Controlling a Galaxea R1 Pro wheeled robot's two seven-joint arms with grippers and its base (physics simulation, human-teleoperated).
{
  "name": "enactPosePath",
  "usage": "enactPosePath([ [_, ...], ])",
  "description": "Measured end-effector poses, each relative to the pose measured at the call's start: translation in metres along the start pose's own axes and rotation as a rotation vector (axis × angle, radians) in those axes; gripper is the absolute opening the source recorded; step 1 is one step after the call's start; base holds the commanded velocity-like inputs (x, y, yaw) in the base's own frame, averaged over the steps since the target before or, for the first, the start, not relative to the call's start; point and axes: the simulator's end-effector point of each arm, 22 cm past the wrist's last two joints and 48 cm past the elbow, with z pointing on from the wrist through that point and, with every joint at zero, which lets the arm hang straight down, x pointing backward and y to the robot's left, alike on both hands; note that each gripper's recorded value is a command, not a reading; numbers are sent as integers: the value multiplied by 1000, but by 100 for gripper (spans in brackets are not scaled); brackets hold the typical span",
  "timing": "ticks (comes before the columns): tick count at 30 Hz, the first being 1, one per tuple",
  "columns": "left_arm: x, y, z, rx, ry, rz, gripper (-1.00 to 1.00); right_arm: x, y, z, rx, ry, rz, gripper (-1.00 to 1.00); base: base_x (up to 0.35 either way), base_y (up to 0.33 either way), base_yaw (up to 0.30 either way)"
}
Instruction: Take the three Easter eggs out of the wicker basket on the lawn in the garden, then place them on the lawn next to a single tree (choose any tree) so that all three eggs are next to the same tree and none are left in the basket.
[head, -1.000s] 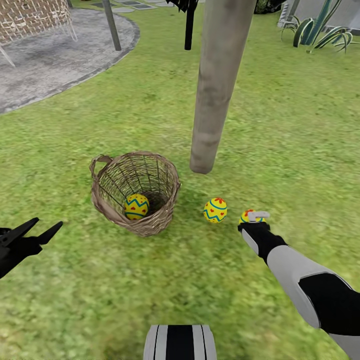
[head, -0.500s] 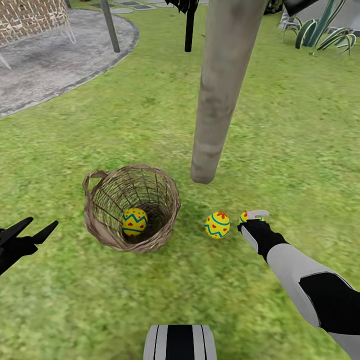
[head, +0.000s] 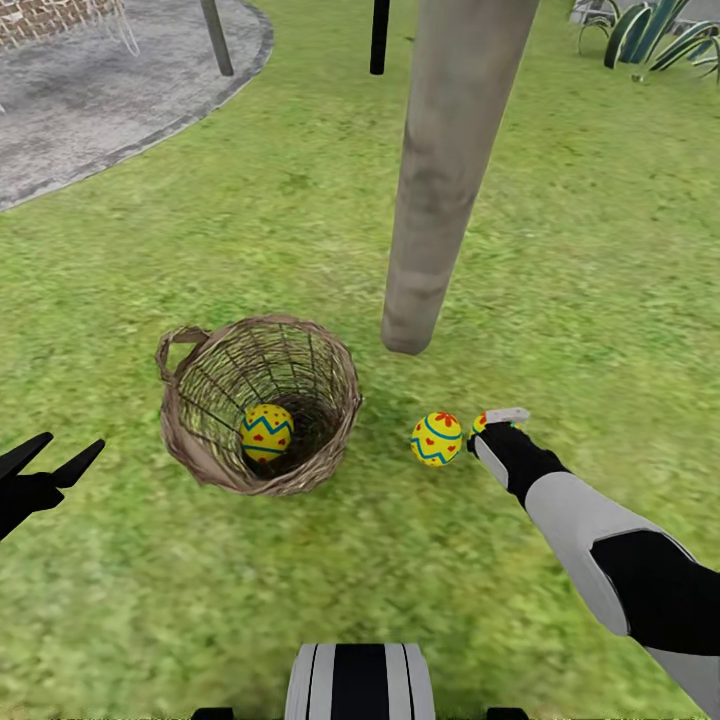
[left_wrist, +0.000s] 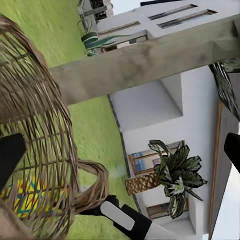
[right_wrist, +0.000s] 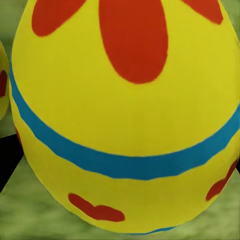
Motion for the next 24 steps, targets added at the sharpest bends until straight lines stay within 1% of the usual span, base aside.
enactPosePath([
  [5, 4, 11, 0, -16, 4, -13, 100, 6, 3, 10, 1, 6, -4, -100, 0, 0, 0],
  [9, 6, 20, -1, -28, 7, -23, 100, 4, 7, 16, -1, -13, -1, -100, 0, 0, 0],
  [19, 13, 41, -3, -60, 13, -48, 100, 25, 14, 36, 6, 23, -14, -100, 0, 0, 0],
  [22, 15, 47, -4, -69, 16, -55, 100, 26, 15, 40, 16, 21, -41, -100, 0, 0, 0],
  [24, 16, 51, -5, -75, 18, -60, 100, 24, 18, 42, 11, 18, -42, -100, 0, 0, 0],
])
